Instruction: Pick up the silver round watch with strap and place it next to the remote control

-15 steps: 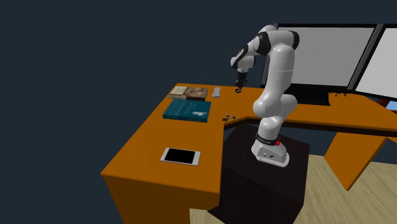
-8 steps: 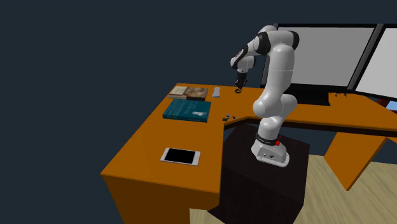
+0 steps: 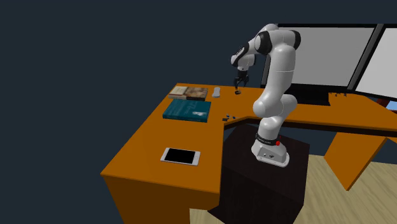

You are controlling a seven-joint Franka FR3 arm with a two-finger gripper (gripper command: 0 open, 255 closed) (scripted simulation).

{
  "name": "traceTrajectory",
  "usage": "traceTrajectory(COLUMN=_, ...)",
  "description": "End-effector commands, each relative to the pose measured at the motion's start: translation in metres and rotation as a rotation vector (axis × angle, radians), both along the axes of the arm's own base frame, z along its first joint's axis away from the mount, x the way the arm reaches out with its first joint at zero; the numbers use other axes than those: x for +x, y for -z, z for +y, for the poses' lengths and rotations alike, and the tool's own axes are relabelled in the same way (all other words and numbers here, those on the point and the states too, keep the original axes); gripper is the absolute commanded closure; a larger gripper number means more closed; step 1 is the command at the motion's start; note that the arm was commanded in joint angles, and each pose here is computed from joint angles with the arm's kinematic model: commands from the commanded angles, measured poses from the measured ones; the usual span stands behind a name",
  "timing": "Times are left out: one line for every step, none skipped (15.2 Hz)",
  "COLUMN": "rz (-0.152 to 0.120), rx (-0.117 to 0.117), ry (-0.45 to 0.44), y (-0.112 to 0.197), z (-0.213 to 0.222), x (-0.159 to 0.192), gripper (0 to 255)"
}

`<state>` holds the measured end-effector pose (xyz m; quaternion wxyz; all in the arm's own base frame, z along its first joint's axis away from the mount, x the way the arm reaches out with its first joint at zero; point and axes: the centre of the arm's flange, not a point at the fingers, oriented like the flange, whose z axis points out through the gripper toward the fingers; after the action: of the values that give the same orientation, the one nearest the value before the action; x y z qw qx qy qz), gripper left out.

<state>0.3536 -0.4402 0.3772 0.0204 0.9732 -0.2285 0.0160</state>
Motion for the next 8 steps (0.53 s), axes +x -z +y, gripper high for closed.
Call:
traceTrajectory(rz=0.001, rx=0.000, ry=0.000, y=-0.022, z=0.001, x=0.000, gripper=0)
traceTrajectory(rz=0.001, rx=0.000, ry=0.000, y=-0.032, z=0.001, x=0.000, gripper=0)
traceTrajectory(rz=0.001, rx=0.000, ry=0.000, y=-0.032, z=0.001, x=0.000, gripper=0)
traceTrajectory(rz=0.001, rx=0.000, ry=0.000, y=-0.032, z=0.002, x=0.000, gripper=0)
traceTrajectory(rz=0.001, rx=0.000, ry=0.000, y=-0.032, z=0.001, x=0.000, gripper=0)
traceTrajectory(rz=0.001, rx=0.000, ry=0.000, y=-0.032, z=0.001, x=0.000, gripper=0)
traceTrajectory(rz=0.001, rx=0.000, ry=0.000, y=-0.032, z=0.001, x=0.000, gripper=0)
traceTrajectory(rz=0.001, rx=0.000, ry=0.000, y=-0.032, z=0.001, x=0.000, gripper=0)
